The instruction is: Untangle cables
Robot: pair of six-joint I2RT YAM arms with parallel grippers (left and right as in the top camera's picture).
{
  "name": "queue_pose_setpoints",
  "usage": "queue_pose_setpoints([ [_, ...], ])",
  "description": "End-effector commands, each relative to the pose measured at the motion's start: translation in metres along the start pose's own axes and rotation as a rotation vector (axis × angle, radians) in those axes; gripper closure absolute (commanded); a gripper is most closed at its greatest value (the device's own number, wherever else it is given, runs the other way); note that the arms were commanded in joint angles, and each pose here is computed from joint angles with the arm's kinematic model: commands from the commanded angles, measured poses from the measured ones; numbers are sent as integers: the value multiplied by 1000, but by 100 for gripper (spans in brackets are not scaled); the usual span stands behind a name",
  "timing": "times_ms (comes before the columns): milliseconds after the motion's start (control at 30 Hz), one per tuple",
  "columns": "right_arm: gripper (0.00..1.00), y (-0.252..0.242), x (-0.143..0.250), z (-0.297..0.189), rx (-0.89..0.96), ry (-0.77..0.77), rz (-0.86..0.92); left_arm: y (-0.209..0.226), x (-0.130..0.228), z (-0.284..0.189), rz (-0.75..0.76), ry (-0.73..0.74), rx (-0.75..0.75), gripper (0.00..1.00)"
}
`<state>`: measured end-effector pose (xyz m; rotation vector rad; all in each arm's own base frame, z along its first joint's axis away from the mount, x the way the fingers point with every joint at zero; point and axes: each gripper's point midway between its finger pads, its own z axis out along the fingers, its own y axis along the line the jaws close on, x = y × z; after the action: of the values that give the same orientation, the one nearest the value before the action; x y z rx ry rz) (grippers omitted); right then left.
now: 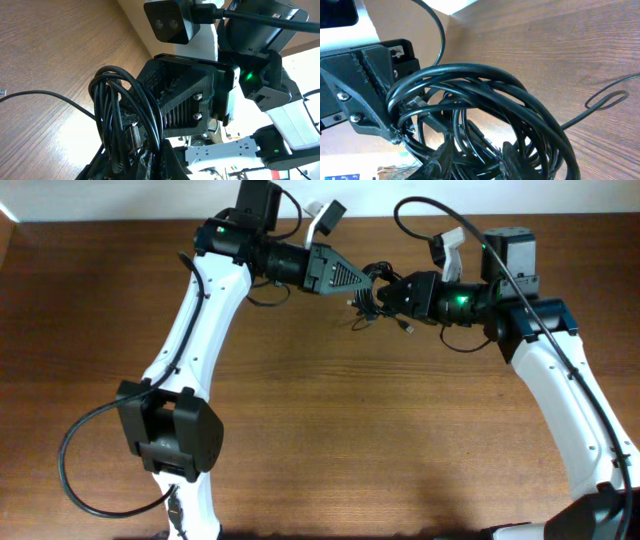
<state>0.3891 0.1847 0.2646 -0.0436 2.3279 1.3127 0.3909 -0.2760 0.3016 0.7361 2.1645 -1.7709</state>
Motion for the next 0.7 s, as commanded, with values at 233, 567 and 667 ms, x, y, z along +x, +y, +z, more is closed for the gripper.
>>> queue_pose_setpoints([
  [233, 68, 6, -6, 24, -55, 8, 31, -31, 1, 3, -20, 13, 162, 100],
  [567, 96, 6, -5, 42, -73, 22, 46, -44, -7, -14, 14, -16, 259, 100],
  [667, 96, -37, -3, 26, 71, 16, 89, -7, -18, -38, -8, -83, 80, 100],
])
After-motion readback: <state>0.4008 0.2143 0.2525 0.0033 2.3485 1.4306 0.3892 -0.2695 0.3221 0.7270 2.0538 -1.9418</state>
